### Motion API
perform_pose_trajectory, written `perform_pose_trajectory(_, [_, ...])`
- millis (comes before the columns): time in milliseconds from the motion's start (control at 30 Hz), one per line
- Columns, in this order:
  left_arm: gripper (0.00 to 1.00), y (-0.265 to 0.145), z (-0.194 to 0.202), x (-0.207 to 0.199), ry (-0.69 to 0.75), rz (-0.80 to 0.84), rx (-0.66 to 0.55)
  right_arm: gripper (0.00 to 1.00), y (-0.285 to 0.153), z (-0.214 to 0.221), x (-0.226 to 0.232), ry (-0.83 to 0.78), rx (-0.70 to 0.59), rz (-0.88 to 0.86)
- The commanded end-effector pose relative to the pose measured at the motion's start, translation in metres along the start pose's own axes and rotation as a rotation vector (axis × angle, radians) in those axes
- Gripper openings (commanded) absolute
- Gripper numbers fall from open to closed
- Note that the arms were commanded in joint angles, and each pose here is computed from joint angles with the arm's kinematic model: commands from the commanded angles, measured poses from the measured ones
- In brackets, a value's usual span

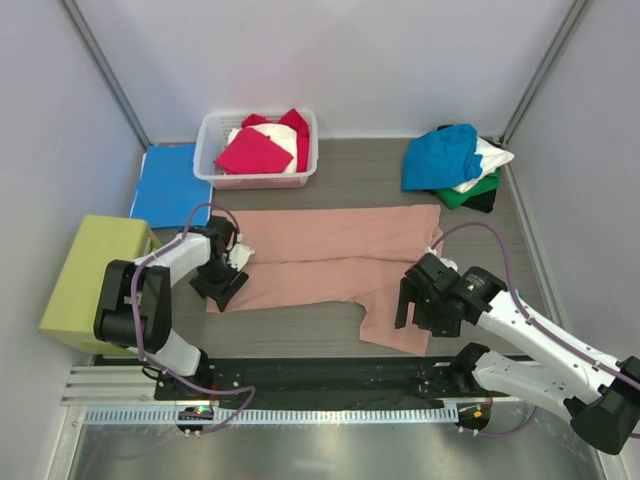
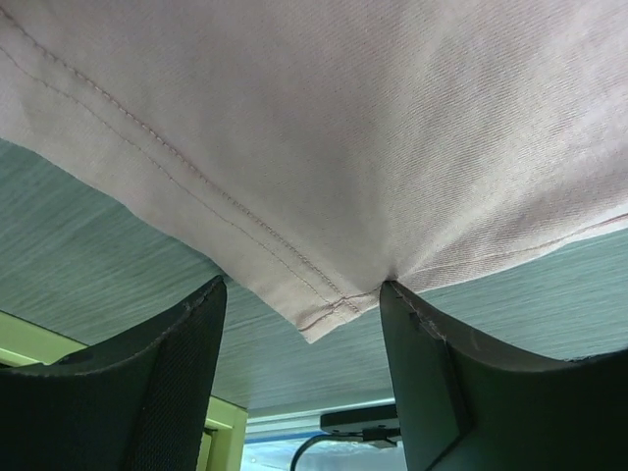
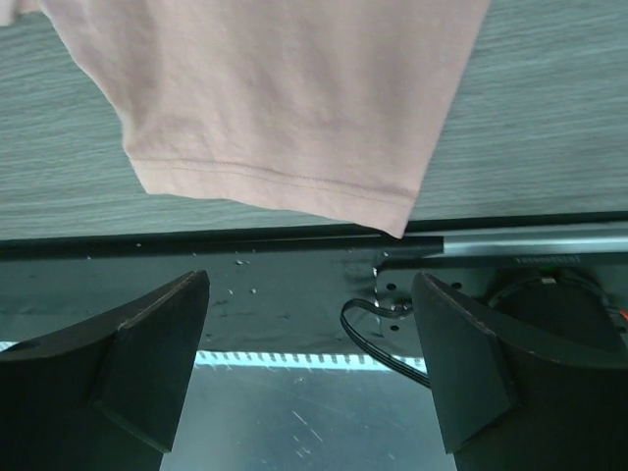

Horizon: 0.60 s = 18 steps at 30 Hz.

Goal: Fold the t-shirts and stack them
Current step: Fold the tshirt

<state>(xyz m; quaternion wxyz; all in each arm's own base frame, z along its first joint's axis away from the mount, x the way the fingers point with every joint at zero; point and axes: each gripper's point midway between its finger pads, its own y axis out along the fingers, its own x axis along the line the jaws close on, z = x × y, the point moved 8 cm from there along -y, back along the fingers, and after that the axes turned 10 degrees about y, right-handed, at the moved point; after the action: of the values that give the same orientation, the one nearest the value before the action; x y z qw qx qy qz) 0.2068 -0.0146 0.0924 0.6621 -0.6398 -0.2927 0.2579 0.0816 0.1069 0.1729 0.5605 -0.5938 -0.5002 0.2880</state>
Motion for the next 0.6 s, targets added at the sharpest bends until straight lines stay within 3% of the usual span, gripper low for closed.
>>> perform_pose_trajectory(0, [0.65,0.004,0.005,0.001,0.029,-0.023,0.03,0.94,-0.017,-0.002,0.001,-0.012,-0.008,0.054])
perform_pose_trajectory(33, [0.65,0.004,0.005,0.001,0.03,-0.022,0.028,1.0,-0.017,0.0,0.003,-0.016,0.011,0.041])
perform_pose_trajectory(133, [0.65,0.0,0.0,0.003,0.024,-0.032,0.006,1.0,-0.016,-0.006,0.024,-0.066,0.037,0.017])
perform_pose_trajectory(233, [0.65,-0.012,-0.004,0.005,0.02,-0.045,-0.035,1.0,-0.052,-0.036,0.066,-0.211,-0.108,0.049])
perform_pose_trajectory(267, [0.66,-0.015,-0.005,0.005,0.018,-0.048,-0.045,1.0,-0.099,-0.06,0.083,-0.231,-0.313,0.04])
perform_pose_trajectory(333, [0.66,-0.02,-0.008,0.007,0.019,-0.05,-0.065,1.0,-0.13,-0.061,0.111,-0.321,-0.549,0.065])
perform_pose_trajectory(367, [0.66,-0.021,-0.009,0.008,0.013,-0.048,-0.061,1.0,-0.15,-0.078,0.11,-0.324,-0.795,0.13])
perform_pose_trajectory(467, [0.65,-0.02,-0.011,0.009,0.011,-0.055,-0.061,1.0,-0.119,-0.074,0.121,-0.447,-0.994,0.3])
perform_pose_trajectory(567, [0.65,-0.02,-0.009,0.009,0.014,-0.066,-0.056,1.0,-0.074,-0.067,0.153,-0.566,-1.017,0.444])
